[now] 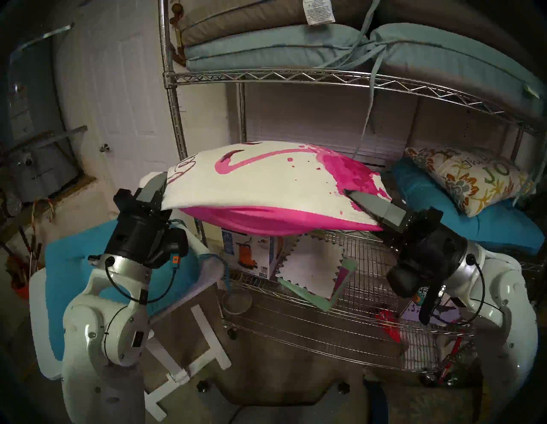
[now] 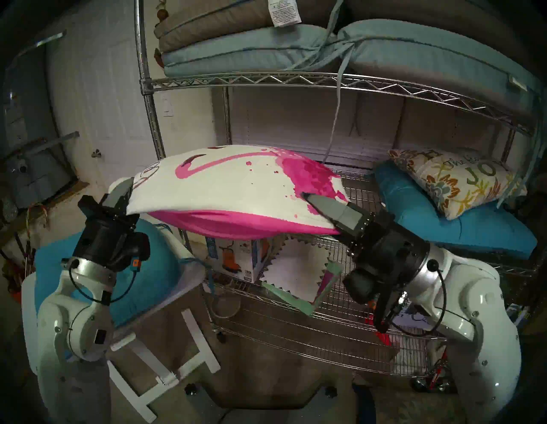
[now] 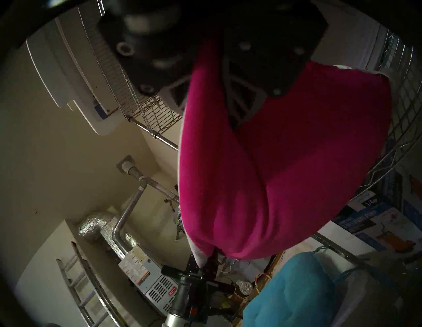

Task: Put cushion on the shelf

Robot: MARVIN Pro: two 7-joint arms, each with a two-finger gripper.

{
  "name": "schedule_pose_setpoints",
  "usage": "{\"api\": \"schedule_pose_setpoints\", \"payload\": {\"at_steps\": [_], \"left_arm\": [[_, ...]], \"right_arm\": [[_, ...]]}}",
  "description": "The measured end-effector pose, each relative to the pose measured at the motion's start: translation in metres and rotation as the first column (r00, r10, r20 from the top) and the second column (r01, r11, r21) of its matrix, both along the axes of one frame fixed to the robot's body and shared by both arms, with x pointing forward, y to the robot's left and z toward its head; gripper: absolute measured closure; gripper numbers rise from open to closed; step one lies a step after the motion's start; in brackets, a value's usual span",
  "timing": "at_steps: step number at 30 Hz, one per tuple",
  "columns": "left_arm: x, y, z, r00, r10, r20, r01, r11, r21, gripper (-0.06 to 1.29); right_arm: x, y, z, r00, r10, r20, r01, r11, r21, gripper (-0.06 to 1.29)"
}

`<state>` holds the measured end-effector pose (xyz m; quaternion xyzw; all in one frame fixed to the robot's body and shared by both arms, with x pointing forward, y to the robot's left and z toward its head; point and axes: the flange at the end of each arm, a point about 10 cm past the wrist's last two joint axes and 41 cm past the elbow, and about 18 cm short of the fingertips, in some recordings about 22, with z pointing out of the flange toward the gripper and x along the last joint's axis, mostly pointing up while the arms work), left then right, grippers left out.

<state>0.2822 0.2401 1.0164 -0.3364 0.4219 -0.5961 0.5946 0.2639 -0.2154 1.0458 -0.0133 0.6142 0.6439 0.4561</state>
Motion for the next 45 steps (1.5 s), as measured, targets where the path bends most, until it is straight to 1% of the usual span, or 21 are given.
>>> {"api": "schedule_pose_setpoints", "payload": {"at_steps": [7, 11, 13, 17, 19, 22, 25, 30, 38, 42, 45], "left_arm": [[0.02, 0.009, -0.009, 0.999, 0.024, -0.042, -0.024, 1.0, 0.006, 1.05], [0.035, 0.018, -0.019, 0.996, 0.047, -0.079, -0.047, 0.999, 0.003, 1.05], [0.038, 0.02, -0.021, 0.995, 0.051, -0.085, -0.051, 0.999, 0.001, 1.05], [0.052, 0.028, -0.029, 0.991, 0.067, -0.112, -0.068, 0.998, -0.005, 1.05], [0.056, 0.03, -0.031, 0.99, 0.07, -0.119, -0.071, 0.997, -0.007, 1.05], [0.067, 0.035, -0.037, 0.987, 0.074, -0.139, -0.077, 0.997, -0.015, 1.05], [0.075, 0.038, -0.042, 0.985, 0.075, -0.154, -0.08, 0.997, -0.022, 1.05], [0.093, 0.042, -0.054, 0.98, 0.07, -0.188, -0.08, 0.996, -0.045, 1.05], [0.116, 0.041, -0.064, 0.975, 0.049, -0.217, -0.067, 0.995, -0.075, 1.05], [0.13, 0.038, -0.064, 0.975, 0.04, -0.217, -0.06, 0.995, -0.085, 1.05], [0.137, 0.036, -0.064, 0.976, 0.037, -0.216, -0.057, 0.994, -0.088, 1.05]], "right_arm": [[0.001, 0.012, -0.006, 0.999, 0.031, -0.039, -0.03, 0.999, 0.02, 1.13], [0.001, 0.026, -0.014, 0.995, 0.055, -0.081, -0.052, 0.998, 0.031, 1.13], [0.001, 0.029, -0.016, 0.994, 0.057, -0.09, -0.054, 0.998, 0.033, 1.13], [0.006, 0.039, -0.025, 0.989, 0.056, -0.136, -0.051, 0.998, 0.036, 1.13], [0.009, 0.042, -0.028, 0.987, 0.053, -0.149, -0.048, 0.998, 0.037, 1.13], [0.017, 0.047, -0.036, 0.982, 0.042, -0.182, -0.035, 0.999, 0.04, 1.13], [0.024, 0.05, -0.041, 0.979, 0.033, -0.202, -0.025, 0.999, 0.041, 1.13], [0.039, 0.056, -0.048, 0.973, 0.013, -0.23, -0.002, 0.999, 0.047, 1.13], [0.061, 0.055, -0.052, 0.968, -0.022, -0.249, 0.038, 0.998, 0.059, 1.13], [0.075, 0.054, -0.052, 0.967, -0.037, -0.251, 0.055, 0.996, 0.068, 1.13], [0.081, 0.053, -0.052, 0.967, -0.045, -0.251, 0.065, 0.995, 0.071, 1.13]]}}
